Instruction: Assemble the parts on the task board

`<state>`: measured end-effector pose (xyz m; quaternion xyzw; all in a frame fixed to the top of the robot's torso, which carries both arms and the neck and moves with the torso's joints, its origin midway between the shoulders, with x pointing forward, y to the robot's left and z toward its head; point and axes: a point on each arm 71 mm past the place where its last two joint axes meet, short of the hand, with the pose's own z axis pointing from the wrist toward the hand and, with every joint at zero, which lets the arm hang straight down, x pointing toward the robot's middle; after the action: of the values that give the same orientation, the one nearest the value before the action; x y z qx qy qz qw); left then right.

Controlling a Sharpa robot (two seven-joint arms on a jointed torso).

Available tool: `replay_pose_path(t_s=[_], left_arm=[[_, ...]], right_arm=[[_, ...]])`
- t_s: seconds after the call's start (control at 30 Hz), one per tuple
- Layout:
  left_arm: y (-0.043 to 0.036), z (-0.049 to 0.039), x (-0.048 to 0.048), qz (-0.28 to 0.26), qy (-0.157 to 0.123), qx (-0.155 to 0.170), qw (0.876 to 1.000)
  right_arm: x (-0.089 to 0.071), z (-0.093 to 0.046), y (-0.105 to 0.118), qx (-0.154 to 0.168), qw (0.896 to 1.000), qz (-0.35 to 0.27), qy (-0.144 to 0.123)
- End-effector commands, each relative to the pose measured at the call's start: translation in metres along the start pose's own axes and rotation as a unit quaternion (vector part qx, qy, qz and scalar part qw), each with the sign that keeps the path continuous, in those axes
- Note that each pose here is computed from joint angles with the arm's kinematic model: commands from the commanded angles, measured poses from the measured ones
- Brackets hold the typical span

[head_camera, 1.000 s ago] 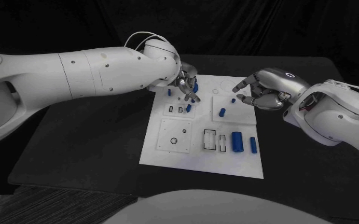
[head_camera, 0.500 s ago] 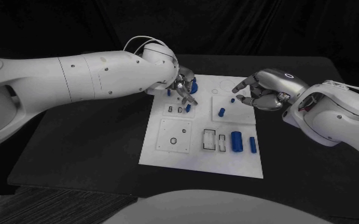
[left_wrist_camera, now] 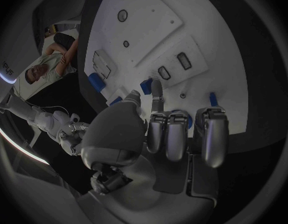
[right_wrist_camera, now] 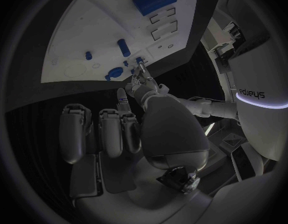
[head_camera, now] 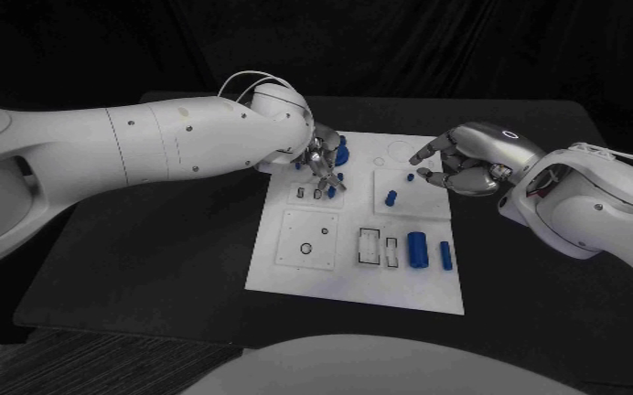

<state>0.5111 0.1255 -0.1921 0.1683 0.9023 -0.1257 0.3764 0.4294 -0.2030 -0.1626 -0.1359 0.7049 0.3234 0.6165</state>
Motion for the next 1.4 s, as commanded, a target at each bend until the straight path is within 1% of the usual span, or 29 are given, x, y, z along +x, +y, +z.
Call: replay_pose_path(t_s=[0.03, 0.3, 0.73, 1.1, 1.4], left_arm=[[-0.0018, 0.0008, 0.0014, -0.002, 0.005, 0.005, 1.000], [-0.0024, 0.0019, 0.0018, -0.002, 0.006, 0.005, 1.000], [-0.0035, 0.0051, 0.0059, 0.001, 0.020, 0.002, 1.000], [-0.0055, 0.0066, 0.0075, 0.004, 0.026, 0.002, 1.000], [-0.0055, 0.0073, 0.0079, 0.003, 0.026, 0.003, 1.000]], right_arm=[[0.0010, -0.0007, -0.0013, 0.009, 1.000, 0.000, 0.001], [0.0011, -0.0007, -0.0017, 0.010, 1.000, 0.000, 0.001], [0.0012, -0.0007, -0.0019, 0.012, 1.000, 0.000, 0.002], [0.0015, -0.0001, -0.0017, 0.012, 1.000, 0.000, 0.002], [0.0017, 0.0002, -0.0025, 0.013, 1.000, 0.000, 0.003]])
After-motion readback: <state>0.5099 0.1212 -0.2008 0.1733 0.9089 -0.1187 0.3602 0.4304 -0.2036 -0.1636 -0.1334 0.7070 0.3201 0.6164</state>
